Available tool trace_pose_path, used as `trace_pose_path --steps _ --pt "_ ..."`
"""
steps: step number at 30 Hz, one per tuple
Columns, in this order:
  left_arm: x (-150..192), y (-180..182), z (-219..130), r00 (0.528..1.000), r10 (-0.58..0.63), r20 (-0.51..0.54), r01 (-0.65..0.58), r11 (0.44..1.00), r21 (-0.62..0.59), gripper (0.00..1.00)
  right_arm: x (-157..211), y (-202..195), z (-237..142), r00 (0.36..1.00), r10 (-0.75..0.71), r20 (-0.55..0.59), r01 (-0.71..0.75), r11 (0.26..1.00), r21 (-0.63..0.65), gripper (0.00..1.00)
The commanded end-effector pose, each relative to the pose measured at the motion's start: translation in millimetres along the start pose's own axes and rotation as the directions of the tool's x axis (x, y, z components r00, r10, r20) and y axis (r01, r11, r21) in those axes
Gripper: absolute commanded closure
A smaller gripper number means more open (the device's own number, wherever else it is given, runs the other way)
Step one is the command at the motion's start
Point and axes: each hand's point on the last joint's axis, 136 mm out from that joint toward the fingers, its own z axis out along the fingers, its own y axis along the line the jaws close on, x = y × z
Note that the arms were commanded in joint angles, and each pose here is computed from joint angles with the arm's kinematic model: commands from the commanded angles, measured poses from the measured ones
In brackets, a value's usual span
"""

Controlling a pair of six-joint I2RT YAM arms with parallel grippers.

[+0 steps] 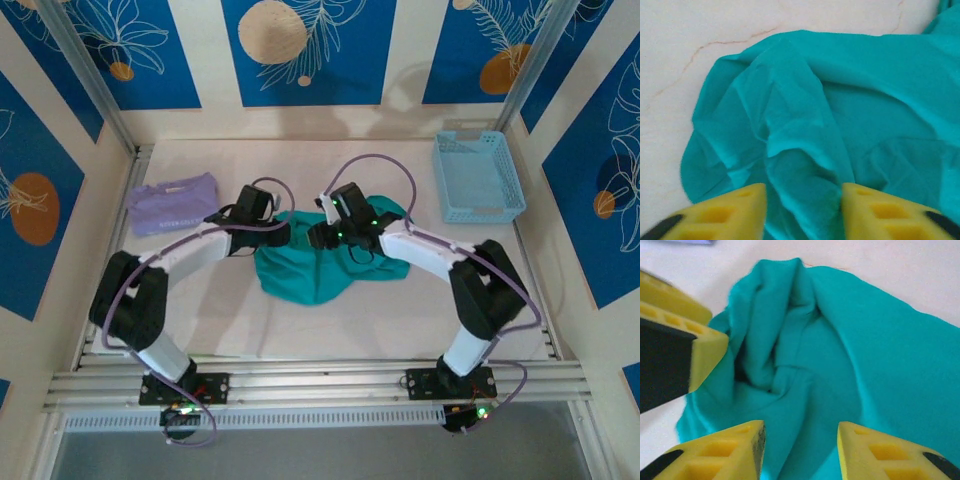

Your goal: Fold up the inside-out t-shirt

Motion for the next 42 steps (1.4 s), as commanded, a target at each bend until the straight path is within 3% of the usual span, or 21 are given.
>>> trace_pose_path --steps 1,6,8,9,12,14,19,25,27,29,32,37,40,42 --pt "-23 -9 -1 0.998 -0.007 0.065 0.004 0.999 0.044 0.75 -18 -12 19 0.998 -0.054 0.018 0.052 0.996 0.077 0.54" --pt "-22 -9 -8 0.995 0.004 0.097 -0.012 0.997 0.078 1.0 -16 -32 58 0.995 -0.08 -0.055 0.087 0.986 0.14 0.53" --pt "-22 -9 -16 0.993 0.009 0.116 -0.019 0.996 0.088 1.0 -17 -40 67 0.994 -0.085 -0.072 0.096 0.982 0.165 0.54" --pt "-23 -9 -20 0.992 0.011 0.128 -0.023 0.995 0.093 1.0 -20 -45 68 0.994 -0.084 -0.073 0.096 0.979 0.18 0.6" --pt "-27 -11 -35 0.987 0.027 0.161 -0.044 0.993 0.105 1.0 -33 -49 54 0.997 -0.072 -0.041 0.078 0.983 0.167 0.93" --pt "-32 -15 -47 0.98 0.039 0.195 -0.063 0.991 0.118 1.0 -47 -45 28 0.998 -0.063 0.012 0.061 0.99 0.127 1.0" --pt "-61 -41 -93 0.94 0.06 0.336 -0.137 0.968 0.209 1.0 -88 -18 -75 0.981 -0.021 0.191 0.032 0.998 -0.059 1.0" --pt "-98 -64 -160 0.832 0.015 0.555 -0.212 0.932 0.293 1.0 -97 14 -189 0.947 0.007 0.322 0.089 0.955 -0.282 1.0" --pt "-94 -53 -150 0.834 0.007 0.551 -0.181 0.948 0.262 1.0 -86 22 -205 0.938 0.019 0.347 0.11 0.931 -0.348 1.0" --pt "-79 -41 -123 0.876 0.011 0.483 -0.14 0.963 0.232 1.0 -74 31 -209 0.929 0.011 0.369 0.148 0.904 -0.402 1.0" --pt "-43 -39 -84 0.931 0.002 0.364 -0.109 0.956 0.272 1.0 -53 36 -199 0.931 0.006 0.364 0.171 0.875 -0.454 1.0" --pt "16 -43 -49 0.955 0.077 0.285 -0.158 0.949 0.272 0.97 -17 30 -164 0.955 0.013 0.296 0.131 0.877 -0.461 1.0" --pt "44 -47 -39 0.961 0.151 0.23 -0.208 0.946 0.25 0.85 9 26 -144 0.974 0.022 0.224 0.085 0.887 -0.454 1.0" --pt "55 -51 -41 0.954 0.209 0.217 -0.258 0.939 0.226 0.71 25 25 -134 0.983 0.024 0.18 0.059 0.895 -0.442 1.0"
